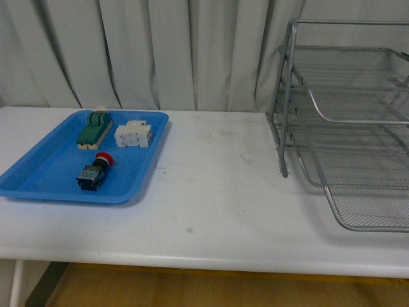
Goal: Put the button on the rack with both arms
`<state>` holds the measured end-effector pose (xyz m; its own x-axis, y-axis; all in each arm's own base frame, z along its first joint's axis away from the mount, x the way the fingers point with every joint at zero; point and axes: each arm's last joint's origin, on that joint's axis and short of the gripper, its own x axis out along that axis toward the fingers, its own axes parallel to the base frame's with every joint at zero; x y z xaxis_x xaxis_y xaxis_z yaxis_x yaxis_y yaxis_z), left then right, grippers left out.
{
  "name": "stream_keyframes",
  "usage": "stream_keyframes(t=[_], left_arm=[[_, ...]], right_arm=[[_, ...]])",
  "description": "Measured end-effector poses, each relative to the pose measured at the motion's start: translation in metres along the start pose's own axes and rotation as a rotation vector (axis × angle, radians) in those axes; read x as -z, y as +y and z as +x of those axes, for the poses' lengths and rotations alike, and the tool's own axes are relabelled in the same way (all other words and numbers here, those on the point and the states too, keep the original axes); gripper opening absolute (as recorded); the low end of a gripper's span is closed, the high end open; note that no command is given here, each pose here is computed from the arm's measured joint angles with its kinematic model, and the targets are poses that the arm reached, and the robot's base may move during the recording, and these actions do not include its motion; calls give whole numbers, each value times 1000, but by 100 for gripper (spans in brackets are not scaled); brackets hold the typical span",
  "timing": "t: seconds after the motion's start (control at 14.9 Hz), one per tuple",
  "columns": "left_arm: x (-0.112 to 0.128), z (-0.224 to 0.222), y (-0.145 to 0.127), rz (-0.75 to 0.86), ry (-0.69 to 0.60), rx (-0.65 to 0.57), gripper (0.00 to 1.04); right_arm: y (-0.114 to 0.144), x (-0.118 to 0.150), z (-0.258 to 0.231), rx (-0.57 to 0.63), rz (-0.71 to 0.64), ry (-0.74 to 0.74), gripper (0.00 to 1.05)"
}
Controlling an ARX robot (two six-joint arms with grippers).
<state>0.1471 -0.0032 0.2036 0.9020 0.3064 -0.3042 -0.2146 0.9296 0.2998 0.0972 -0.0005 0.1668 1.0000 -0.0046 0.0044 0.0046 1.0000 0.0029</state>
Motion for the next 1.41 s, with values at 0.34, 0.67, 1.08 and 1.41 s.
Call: stream_keyframes(t=[0.34, 0.67, 1.08, 1.41], left_arm=[[-22, 96, -12, 0, 261, 187, 98], [-28, 204, -26, -37, 404, 322, 98], [-31, 284, -47, -66, 497, 418, 98], [-24, 322, -74, -43, 565, 483, 98]], right_arm=[[0, 0, 0, 0, 0, 1, 98], [0, 0, 0, 0, 0, 0, 98], [0, 0, 0, 0, 0, 0, 98], [0, 0, 0, 0, 0, 0, 98]])
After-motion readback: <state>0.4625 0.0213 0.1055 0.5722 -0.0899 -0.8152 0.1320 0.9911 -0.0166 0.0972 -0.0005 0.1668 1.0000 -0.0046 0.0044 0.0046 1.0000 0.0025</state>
